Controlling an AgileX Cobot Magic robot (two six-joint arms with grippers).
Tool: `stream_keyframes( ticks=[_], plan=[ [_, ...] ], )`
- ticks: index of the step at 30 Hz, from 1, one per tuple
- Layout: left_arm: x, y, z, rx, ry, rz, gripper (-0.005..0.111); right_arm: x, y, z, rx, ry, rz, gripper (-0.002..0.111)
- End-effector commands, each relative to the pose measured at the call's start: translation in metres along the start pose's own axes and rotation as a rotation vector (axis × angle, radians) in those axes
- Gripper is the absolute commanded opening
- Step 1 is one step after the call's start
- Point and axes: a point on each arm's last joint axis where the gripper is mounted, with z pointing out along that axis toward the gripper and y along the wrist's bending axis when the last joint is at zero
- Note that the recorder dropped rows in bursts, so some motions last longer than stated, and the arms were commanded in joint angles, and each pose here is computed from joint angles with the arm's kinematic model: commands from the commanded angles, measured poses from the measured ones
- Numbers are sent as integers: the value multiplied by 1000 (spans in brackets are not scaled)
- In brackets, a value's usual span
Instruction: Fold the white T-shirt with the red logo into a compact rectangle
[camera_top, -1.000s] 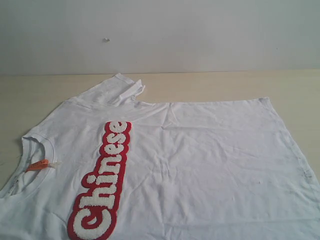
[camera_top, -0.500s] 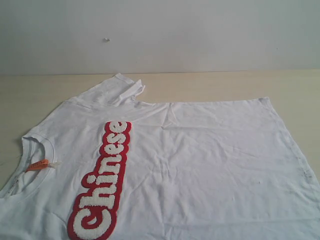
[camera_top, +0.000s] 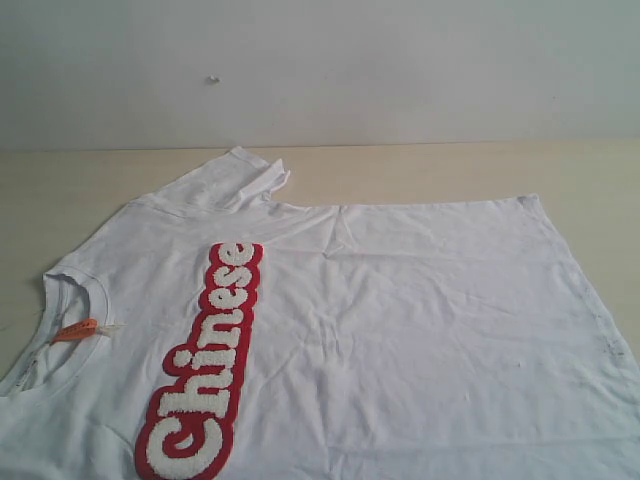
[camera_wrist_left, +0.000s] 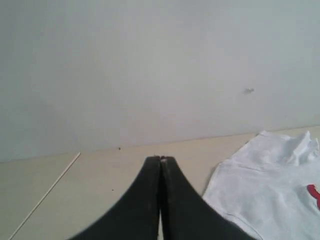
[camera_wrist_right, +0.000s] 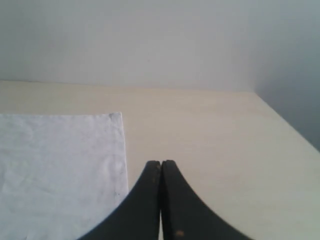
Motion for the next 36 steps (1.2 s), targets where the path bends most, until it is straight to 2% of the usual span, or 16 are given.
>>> stream_keyframes(
  ticks=[1, 6, 10, 14, 24, 27, 29, 33, 36],
  plan=[
    [-7, 1, -1, -17, -85, 3, 0, -18, 0, -2, 5, -217, -30, 0],
    [-15, 3, -2, -21, -173, -141, 0, -42, 1, -11, -22, -494, 51, 0],
    [-26, 5, -5, -1, -303, -362, 0, -52, 1, -18, -73, -627, 193, 0],
    [-33, 6, -7, 42, -384, -577, 0, -56, 1, -20, -112, -674, 295, 0],
    [-35, 6, -8, 106, -410, -857, 0, -56, 0, -21, -166, -670, 462, 0],
    [-34, 5, -8, 116, -393, -877, 0, -56, -4, -20, -173, -670, 624, 0],
    [-38, 5, -7, 109, -344, -850, 0, -57, -5, -20, -170, -648, 670, 0],
    [-64, 9, -9, 78, -277, -754, 0, -78, -7, -28, -145, -587, 607, 0],
    [-87, 13, -6, 80, -276, -753, 0, -96, -9, -37, -112, -551, 512, 0]
  ],
)
